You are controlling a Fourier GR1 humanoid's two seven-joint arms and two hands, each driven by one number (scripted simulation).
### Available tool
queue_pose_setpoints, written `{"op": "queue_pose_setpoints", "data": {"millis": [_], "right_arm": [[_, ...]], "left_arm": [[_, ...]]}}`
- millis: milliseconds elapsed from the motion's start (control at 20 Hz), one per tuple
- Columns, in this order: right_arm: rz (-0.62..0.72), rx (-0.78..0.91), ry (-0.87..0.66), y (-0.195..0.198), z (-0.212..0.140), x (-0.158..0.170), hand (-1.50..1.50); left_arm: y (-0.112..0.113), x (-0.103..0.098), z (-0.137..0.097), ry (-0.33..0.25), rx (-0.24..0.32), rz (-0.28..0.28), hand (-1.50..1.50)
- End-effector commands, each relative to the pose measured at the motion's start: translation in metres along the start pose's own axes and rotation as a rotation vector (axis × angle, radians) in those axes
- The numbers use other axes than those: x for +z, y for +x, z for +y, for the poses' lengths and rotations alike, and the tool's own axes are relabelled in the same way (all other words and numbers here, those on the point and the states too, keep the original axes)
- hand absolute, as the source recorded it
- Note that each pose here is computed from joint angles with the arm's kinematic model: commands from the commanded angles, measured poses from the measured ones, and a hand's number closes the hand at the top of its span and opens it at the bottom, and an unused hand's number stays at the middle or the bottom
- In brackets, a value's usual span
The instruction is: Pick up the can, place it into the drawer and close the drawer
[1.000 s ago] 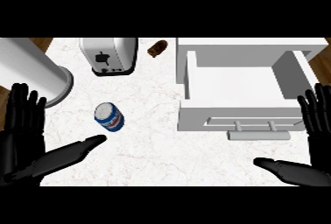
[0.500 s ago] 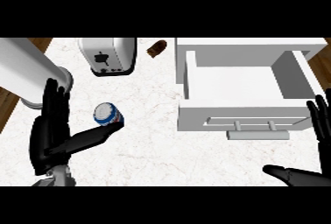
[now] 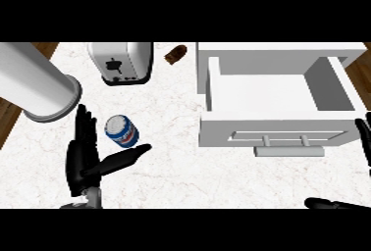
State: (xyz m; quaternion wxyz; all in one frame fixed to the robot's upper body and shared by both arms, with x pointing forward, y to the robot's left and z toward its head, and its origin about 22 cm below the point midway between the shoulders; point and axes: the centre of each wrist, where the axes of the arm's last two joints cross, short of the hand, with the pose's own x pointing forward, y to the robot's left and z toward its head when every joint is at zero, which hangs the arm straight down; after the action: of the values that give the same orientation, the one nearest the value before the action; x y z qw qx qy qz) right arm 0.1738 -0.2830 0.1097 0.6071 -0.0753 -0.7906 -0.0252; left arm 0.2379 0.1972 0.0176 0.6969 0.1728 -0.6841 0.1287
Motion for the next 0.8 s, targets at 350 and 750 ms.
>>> {"op": "queue_pose_setpoints", "data": {"millis": [350,750], "right_arm": [[0.001,0.001,-0.01,0.005,-0.019,0.009,-1.5],[-0.009,0.004,-0.026,0.045,-0.007,0.011,-1.5]], "left_arm": [[-0.054,-0.01,0.002,0.073,0.006,0.056,-1.5],[-0.099,-0.026,0.018,0.07,-0.001,0.08,-1.5]]}}
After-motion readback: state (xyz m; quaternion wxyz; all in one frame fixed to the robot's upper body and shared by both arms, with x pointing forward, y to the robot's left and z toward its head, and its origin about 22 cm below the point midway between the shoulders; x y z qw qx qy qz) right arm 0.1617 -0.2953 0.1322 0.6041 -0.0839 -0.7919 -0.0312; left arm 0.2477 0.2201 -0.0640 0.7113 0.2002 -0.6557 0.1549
